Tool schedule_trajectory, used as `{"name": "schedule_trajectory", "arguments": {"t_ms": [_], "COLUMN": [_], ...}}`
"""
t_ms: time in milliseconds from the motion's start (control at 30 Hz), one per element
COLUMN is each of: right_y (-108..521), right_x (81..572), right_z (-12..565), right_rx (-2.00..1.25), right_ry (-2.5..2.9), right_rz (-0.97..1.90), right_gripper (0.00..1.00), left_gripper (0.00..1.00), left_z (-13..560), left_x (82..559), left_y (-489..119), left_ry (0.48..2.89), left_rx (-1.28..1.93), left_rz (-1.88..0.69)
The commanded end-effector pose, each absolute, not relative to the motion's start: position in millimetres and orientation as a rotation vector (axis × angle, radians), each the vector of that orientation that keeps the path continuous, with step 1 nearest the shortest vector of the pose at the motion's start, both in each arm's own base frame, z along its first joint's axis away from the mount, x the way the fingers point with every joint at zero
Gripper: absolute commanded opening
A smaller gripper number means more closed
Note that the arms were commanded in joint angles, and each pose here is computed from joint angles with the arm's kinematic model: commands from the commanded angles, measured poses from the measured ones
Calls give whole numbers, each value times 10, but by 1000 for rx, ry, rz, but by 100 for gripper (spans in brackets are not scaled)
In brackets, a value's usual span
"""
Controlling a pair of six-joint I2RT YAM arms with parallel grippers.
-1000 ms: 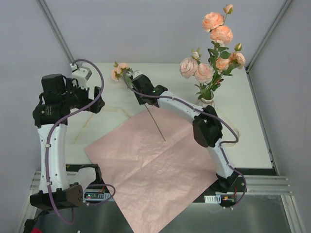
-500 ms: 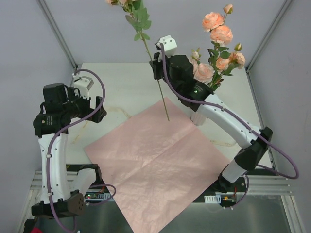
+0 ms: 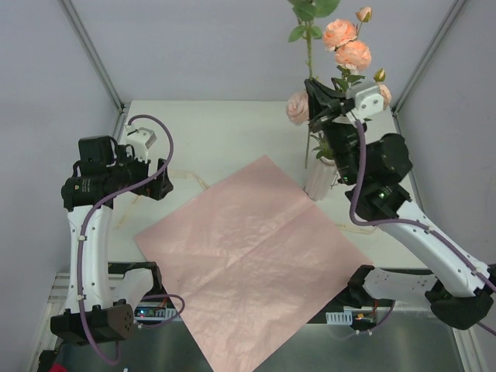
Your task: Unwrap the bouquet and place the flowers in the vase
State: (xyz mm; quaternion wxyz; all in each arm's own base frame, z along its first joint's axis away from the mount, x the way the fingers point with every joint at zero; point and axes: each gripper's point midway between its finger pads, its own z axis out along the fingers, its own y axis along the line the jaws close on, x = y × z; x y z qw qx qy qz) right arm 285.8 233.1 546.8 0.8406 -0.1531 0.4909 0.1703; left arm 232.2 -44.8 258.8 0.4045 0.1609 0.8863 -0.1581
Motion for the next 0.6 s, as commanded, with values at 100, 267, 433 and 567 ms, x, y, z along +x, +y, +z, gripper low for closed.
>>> {"name": "schedule_trajectory", "arguments": {"t_ms": [100, 267, 433, 567], "right_y": [1439, 1078, 968, 889], "right_x": [2617, 2575, 2607, 2710], "right_z": [5709, 5748, 5771, 5767], "right_rx": [-158, -63, -20, 6], "right_ry": [915, 876, 838, 821], "right_rz": [223, 176, 142, 117], "right_gripper": [1, 1, 1, 1], "left_gripper": [99, 99, 99, 99], "left_z": [2700, 2764, 2788, 2793], "left_x": [2333, 2367, 2389, 2406], "left_y": [-475, -499, -533, -527], "left_ry": [2175, 2160, 2155, 2157], "left_rx": [460, 470, 477, 479], "left_rz": [-396, -412, -440, -438]}}
